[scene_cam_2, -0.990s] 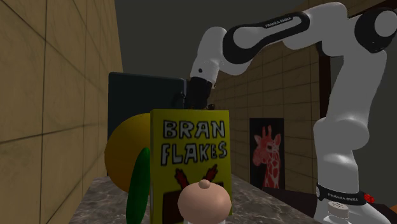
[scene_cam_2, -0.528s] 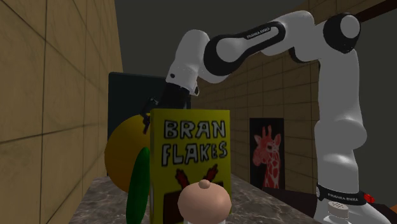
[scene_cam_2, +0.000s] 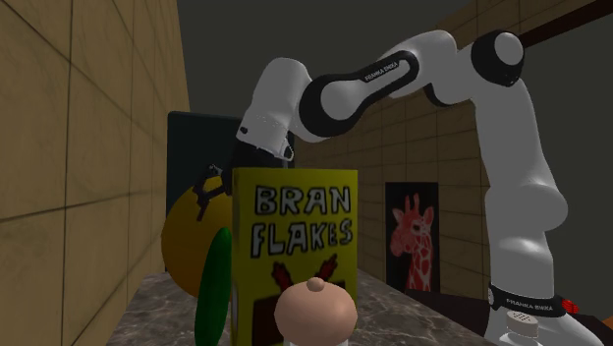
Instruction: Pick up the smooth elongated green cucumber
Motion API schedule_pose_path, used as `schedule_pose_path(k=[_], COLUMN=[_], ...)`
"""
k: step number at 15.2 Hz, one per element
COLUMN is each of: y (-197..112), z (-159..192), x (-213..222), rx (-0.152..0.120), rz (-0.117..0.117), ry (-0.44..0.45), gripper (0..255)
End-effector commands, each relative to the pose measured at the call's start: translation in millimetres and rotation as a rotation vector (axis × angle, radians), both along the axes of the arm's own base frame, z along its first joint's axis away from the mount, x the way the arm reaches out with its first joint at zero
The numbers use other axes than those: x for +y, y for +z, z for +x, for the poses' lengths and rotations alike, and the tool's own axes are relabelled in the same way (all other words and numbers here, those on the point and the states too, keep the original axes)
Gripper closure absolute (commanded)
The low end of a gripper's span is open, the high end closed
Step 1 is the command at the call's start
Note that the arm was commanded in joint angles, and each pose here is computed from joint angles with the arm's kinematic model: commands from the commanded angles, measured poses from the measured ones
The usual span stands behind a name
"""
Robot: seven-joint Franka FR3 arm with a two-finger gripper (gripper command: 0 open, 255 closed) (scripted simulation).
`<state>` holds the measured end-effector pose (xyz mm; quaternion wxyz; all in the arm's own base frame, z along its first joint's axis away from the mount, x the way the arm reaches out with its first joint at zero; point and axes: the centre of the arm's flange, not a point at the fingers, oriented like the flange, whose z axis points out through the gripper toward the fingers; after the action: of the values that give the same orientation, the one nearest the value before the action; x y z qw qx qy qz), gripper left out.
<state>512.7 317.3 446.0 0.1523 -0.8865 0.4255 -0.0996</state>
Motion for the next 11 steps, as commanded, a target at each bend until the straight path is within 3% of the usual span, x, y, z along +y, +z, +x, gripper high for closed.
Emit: schedule_pose_path(k=[1,4,5,11], y=[-14.1,-22.4,-22.1,-22.0], z=[-1.7,-1.7,-2.6,-3.0], x=[0.0,0.1,0.9,0.6], rx=[0.006,0.006,0.006,0.006], rz=[-0.002,-0.002,-0.002,-0.002], ry=[0.002,0.002,0.002,0.002], gripper=[0,0,255,255])
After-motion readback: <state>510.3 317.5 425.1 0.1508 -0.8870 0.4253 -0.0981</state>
